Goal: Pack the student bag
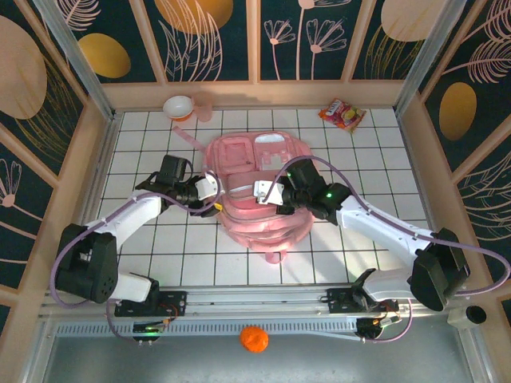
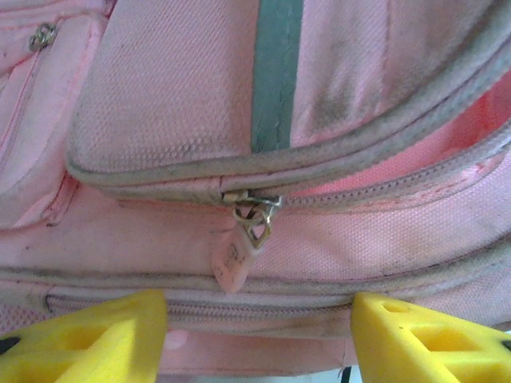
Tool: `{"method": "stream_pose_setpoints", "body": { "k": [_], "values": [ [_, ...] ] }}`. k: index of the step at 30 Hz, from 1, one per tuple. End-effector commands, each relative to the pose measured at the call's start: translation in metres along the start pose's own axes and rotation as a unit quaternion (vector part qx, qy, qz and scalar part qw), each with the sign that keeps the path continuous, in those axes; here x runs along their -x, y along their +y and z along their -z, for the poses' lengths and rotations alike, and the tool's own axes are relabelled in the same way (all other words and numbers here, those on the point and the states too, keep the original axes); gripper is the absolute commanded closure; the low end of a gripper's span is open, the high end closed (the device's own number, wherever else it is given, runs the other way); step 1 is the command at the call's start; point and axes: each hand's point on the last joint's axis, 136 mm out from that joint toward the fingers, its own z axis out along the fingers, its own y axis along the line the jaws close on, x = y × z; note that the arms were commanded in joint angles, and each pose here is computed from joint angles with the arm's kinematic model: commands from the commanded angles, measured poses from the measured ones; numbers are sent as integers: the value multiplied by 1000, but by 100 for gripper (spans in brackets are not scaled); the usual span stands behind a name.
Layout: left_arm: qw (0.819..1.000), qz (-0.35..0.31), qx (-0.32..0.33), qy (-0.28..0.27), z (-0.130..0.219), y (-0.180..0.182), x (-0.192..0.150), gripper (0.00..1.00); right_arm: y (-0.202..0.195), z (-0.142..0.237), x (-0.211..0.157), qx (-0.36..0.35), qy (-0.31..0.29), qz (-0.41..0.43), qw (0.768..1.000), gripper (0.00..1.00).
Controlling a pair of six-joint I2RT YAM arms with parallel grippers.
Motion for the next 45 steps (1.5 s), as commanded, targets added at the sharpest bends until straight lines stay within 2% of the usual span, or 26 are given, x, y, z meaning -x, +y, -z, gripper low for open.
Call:
{"method": "stream_pose_setpoints", "body": {
  "k": [1, 6, 10, 13, 20, 25, 28, 30, 31, 32, 34, 38, 40, 44, 45],
  "values": [
    [996, -40, -30, -70, 2, 0, 31, 46, -11, 11, 16, -12, -27, 3, 1000, 100],
    [991, -28, -72, -105, -6, -12, 37, 62, -11, 10, 15, -11, -24, -1, 1000, 100],
    [991, -8, -88, -99, -7, -19, 38, 81, -21, 7, 14, -29, -18, -30, 999, 100],
    [991, 16, -98, -95, -3, -31, 39, 88, -27, 2, 10, -43, -11, -57, 997, 100],
    [982, 79, -139, -100, -4, -71, 51, 91, -30, -8, 3, -67, -15, -94, 993, 100],
    [975, 139, -149, -89, -5, -79, 54, 97, -24, -9, -2, -65, -12, -102, 993, 100],
    [971, 180, -132, -87, -3, -77, 55, 99, -14, -10, -5, -53, -11, -113, 992, 100],
    [972, 202, -98, -76, -2, -70, 48, 100, -5, -7, -6, -30, -7, -136, 990, 100],
    [972, 208, -85, -72, -2, -68, 45, 100, -2, -4, -4, -21, -6, -151, 988, 97],
    [972, 214, -70, -67, -2, -64, 42, 100, -3, 1, 0, -16, -8, -189, 982, 90],
    [971, 226, -51, -58, -4, -58, 37, 100, -10, 16, 13, -16, -25, -280, 959, 84],
    [967, 244, -50, -52, -9, -54, 35, 100, -11, 45, 41, 17, -73, -497, 865, 79],
    [967, 246, -49, -53, -10, -53, 36, 100, -9, 55, 48, 26, -82, -588, 804, 78],
    [968, 243, -41, -54, -8, -50, 37, 100, 1, 52, 51, 40, -89, -759, 643, 77],
    [968, 243, -40, -54, -8, -50, 37, 100, 7, 47, 53, 49, -89, -786, 610, 76]
  ]
}}
